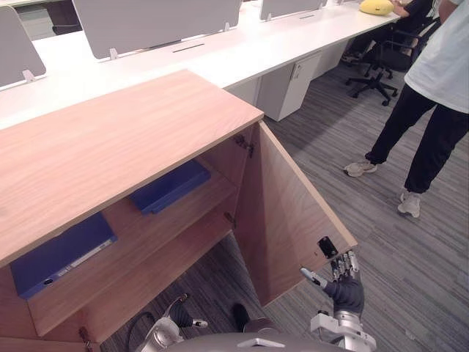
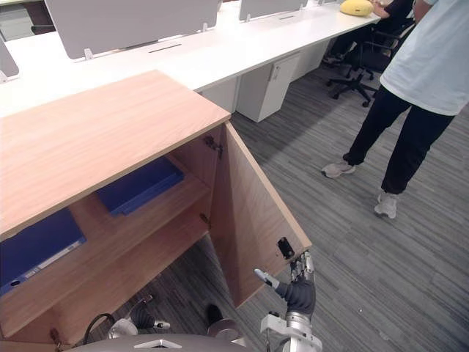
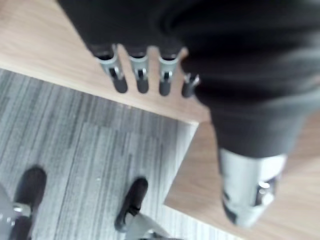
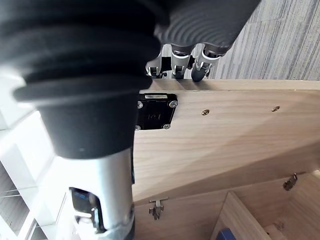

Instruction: Walk over to the cabinet, pick up the folder, carry it to the office cabinet, place the folder inside the office cabinet, then close the office cabinet door

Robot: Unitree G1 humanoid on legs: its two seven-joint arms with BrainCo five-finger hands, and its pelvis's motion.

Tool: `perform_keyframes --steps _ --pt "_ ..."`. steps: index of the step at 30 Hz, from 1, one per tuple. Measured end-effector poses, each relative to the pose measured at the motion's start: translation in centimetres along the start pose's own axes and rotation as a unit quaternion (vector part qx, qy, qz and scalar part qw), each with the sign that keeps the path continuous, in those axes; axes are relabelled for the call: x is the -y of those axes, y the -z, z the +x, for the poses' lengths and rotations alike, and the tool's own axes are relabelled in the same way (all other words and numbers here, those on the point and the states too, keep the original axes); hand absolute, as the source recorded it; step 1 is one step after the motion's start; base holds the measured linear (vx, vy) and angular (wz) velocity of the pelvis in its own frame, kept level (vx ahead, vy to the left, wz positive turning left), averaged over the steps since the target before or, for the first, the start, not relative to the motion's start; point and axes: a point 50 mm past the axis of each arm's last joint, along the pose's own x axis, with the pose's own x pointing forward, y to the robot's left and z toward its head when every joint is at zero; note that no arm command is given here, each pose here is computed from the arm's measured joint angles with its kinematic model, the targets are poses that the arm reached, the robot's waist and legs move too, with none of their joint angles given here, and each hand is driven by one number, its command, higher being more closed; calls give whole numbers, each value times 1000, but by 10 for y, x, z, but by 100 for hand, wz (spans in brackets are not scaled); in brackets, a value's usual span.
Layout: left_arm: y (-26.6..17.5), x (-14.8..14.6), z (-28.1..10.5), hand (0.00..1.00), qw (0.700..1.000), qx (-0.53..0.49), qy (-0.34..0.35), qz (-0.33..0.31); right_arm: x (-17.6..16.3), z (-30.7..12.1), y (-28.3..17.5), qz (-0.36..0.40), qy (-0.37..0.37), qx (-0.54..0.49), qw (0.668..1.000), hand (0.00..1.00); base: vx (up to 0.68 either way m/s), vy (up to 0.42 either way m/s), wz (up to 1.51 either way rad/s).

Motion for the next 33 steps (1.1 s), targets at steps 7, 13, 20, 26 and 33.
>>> perform_keyframes --steps 7,13,20,26,33 --pt "-2 -1 -5 0 998 34 23 44 -16 -22 10 -1 -100 -58 993 0 -29 -28 15" --pt "-5 -4 -13 0 995 67 36 65 -48 -19 9 11 -256 -63 964 0 -8 -26 28" --pt "-7 -12 -16 0 993 83 35 72 -77 11 -7 26 -338 3 941 0 31 -5 33" --pt "3 -43 1 0 998 19 -7 59 -80 43 27 11 -308 -46 950 0 39 9 40" --pt "39 -64 -5 0 997 -59 -57 12 -69 80 49 -51 -228 -78 969 0 37 17 30"
